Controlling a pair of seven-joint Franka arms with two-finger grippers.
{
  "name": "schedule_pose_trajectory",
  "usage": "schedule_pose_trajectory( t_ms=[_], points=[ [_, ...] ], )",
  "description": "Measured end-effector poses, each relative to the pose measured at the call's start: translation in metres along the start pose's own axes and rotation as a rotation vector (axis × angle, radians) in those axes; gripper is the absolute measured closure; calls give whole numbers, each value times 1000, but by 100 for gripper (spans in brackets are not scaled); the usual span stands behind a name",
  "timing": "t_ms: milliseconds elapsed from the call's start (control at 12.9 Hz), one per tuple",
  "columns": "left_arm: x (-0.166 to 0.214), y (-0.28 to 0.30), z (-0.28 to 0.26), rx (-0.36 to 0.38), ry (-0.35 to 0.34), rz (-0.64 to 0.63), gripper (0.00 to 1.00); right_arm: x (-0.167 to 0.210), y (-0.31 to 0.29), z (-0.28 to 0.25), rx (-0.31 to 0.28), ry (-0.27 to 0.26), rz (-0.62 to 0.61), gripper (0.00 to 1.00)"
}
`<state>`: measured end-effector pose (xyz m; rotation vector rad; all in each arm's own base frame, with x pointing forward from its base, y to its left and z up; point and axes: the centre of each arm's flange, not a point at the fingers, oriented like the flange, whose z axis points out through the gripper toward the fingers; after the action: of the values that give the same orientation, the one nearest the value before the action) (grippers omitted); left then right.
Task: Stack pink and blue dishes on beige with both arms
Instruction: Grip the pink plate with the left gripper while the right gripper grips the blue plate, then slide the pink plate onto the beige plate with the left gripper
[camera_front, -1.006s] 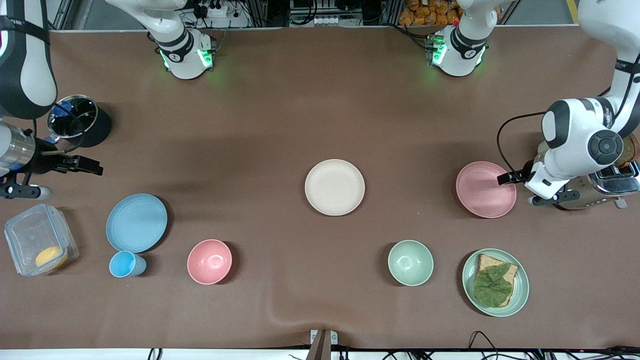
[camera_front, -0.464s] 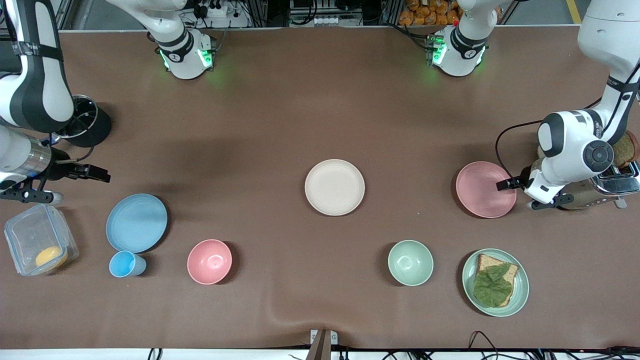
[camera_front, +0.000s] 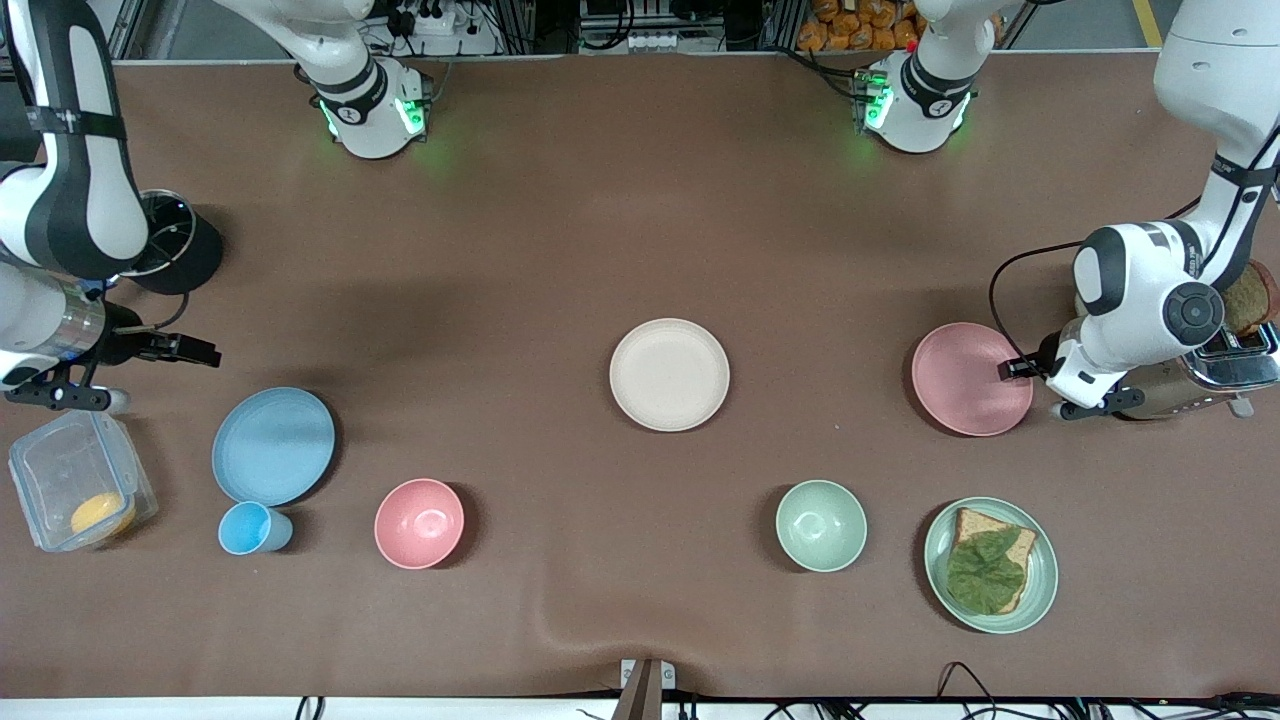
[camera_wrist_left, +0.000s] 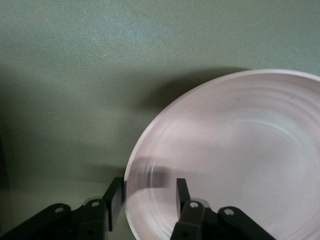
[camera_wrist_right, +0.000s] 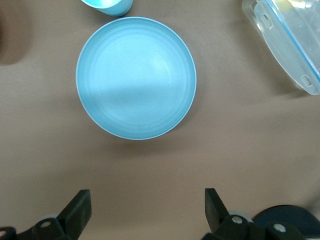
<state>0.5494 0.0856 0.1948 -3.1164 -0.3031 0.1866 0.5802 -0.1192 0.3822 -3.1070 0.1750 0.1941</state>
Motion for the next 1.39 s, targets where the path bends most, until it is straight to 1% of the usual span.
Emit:
schedule_pose_trajectory(
  t_ms=[77,155,310,387,542,696,851,1083,1238,1393],
  points=[
    [0,0,1,0,-1,0,50,1,6,4,1,0,-1,0],
    [0,0,2,0,-2,0,59,2,9,9,1,2,1,0],
    [0,0,3,-1,-2,0,85,2,11,19,0,11,-1,0],
    [0,1,0,-1,3,5,93,1,11,25,-1,17,-8,0],
    [2,7,-11,-3,23,26,93,0,17,36,-2,29,-21,0],
    [5,32,-38,-9,69,82,94,-1,27,52,-1,23,-24,0],
    [1,77,-88,-15,105,148,95,4,31,73,-1,18,-19,0],
    [-11,154,-167,-75,119,195,95,16,34,106,-6,31,-17,0],
    [-22,204,-205,-100,115,175,95,28,37,116,-10,39,-29,0],
    [-38,254,-215,-117,106,148,95,42,43,130,-11,38,-29,0]
  ],
)
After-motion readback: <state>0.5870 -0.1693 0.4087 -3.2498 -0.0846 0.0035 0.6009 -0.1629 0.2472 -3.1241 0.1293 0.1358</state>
